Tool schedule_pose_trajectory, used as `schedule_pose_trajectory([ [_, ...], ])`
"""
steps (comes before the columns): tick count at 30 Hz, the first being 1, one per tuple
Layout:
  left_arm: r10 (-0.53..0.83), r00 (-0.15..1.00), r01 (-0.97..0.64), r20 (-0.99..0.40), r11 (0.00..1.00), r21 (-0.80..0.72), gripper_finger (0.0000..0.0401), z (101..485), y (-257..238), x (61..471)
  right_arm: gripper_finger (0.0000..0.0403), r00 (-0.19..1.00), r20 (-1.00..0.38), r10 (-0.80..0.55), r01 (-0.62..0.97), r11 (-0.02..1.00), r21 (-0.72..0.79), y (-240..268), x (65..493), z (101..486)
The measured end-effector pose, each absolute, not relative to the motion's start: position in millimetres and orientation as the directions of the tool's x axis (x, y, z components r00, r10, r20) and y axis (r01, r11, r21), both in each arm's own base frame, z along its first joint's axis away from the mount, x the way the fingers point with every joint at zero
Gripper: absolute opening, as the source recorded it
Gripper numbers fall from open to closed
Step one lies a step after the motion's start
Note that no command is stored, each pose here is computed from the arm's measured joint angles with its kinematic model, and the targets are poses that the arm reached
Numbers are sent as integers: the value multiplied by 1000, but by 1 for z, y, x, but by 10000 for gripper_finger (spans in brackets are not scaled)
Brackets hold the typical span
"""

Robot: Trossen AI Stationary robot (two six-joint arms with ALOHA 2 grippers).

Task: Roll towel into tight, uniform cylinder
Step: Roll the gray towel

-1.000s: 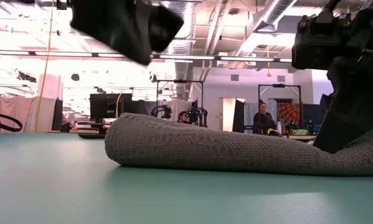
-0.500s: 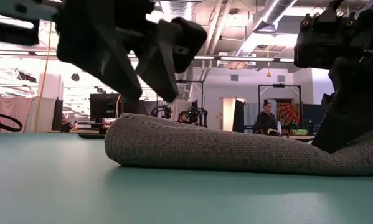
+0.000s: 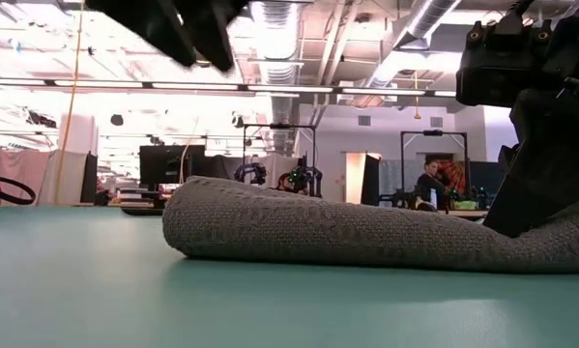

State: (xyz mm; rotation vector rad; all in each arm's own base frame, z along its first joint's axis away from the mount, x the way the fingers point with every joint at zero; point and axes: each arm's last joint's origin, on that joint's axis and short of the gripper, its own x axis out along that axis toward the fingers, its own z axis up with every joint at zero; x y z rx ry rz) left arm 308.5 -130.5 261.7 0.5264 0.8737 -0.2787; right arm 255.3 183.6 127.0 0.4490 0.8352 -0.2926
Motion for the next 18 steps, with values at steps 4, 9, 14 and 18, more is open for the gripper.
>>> schedule_pose_trajectory([
  [4,-26,734,351,-679,870,345,171,278,-125,272,170,640,-764,-76,419,868,265,183,255,127],
  [9,-272,879,401,-392,866,298,171,239,-125,250,170,649,-755,-99,423,871,249,183,256,127],
  [14,-341,917,397,-207,827,398,171,185,-126,248,170,647,-755,-109,434,866,247,179,258,127],
  [18,-297,909,401,-294,818,413,171,154,-131,263,170,646,-754,-116,444,861,248,176,260,127],
])
